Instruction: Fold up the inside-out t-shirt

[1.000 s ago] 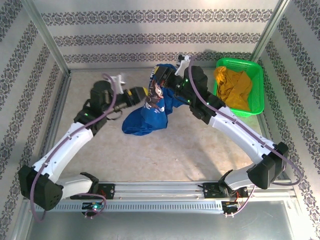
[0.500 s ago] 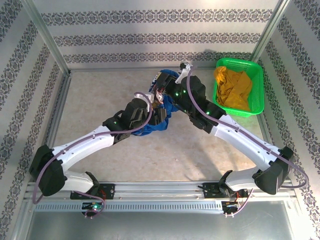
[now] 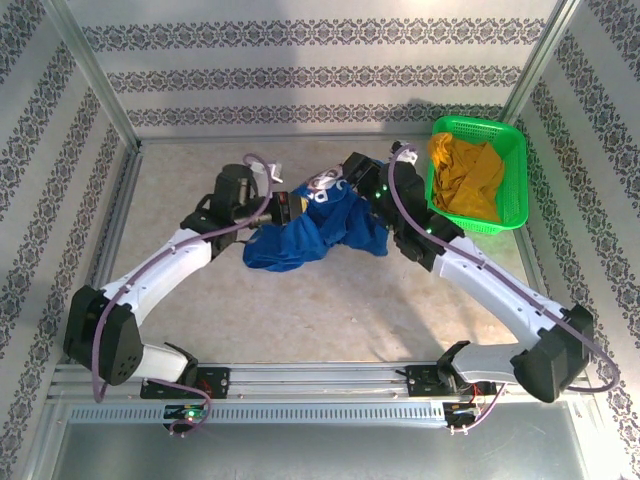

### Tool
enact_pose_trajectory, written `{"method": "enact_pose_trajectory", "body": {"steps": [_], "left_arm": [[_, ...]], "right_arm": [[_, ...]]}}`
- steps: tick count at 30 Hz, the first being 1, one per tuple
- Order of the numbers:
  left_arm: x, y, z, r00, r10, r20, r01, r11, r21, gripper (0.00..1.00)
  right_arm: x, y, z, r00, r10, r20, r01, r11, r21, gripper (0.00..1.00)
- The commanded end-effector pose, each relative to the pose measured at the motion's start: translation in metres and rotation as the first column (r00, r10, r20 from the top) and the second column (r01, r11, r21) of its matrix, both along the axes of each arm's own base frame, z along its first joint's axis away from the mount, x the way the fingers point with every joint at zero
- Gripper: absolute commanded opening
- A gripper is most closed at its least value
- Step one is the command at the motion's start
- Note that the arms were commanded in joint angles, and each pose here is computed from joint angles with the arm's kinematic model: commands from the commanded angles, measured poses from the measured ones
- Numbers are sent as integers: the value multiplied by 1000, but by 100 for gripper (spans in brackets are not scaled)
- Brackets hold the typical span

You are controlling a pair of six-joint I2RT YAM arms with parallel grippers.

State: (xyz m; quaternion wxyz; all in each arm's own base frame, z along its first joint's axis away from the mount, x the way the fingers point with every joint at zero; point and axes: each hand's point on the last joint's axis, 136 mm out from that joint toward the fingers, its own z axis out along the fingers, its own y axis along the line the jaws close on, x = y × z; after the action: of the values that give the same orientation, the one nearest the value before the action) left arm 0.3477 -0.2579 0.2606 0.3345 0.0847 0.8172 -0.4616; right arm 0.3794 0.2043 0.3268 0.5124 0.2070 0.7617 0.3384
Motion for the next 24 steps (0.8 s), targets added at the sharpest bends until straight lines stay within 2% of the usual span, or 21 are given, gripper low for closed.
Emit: {"method": "enact_pose_trajectory", "body": {"steps": [1, 4, 6, 8, 11, 14, 17, 20, 24], "left_arm": [[-59, -34, 78, 916, -401, 19, 390, 876, -283, 0], [-66, -36, 113, 888, -456, 61, 446, 819, -361, 0], [-67, -37, 135, 875, -474, 93, 470, 789, -396, 0], [-67, -37, 161, 870, -472, 143, 485, 763, -427, 0], [-68, -38, 181, 855, -489, 173, 512, 741, -433, 0], [-66, -39, 183, 852, -496, 169, 517, 742, -427, 0], [-60, -42, 177, 853, -499, 153, 512, 743, -432, 0], [-56, -44, 173, 851, -506, 144, 512, 735, -444, 0], [-54, -45, 172, 845, -516, 139, 517, 725, -455, 0]], "right_arm": [[8, -22, -53, 991, -11, -135, 0, 996, -85, 66], [-8, -35, -46, 994, 38, -105, -45, 997, -67, 67], [-29, -38, -35, 992, 96, -80, -103, 991, -81, 68], [-59, -40, -30, 984, 161, -79, -169, 980, -109, 75], [-97, -36, -35, 961, 260, -90, -271, 953, -133, 79], [-125, -21, -38, 930, 361, -68, -367, 916, -164, 80], [-142, -9, -42, 911, 409, -40, -406, 881, -241, 82], [-144, -6, -65, 909, 406, -89, -415, 873, -255, 82], [-130, 9, -82, 904, 413, -111, -428, 866, -260, 83]]}}
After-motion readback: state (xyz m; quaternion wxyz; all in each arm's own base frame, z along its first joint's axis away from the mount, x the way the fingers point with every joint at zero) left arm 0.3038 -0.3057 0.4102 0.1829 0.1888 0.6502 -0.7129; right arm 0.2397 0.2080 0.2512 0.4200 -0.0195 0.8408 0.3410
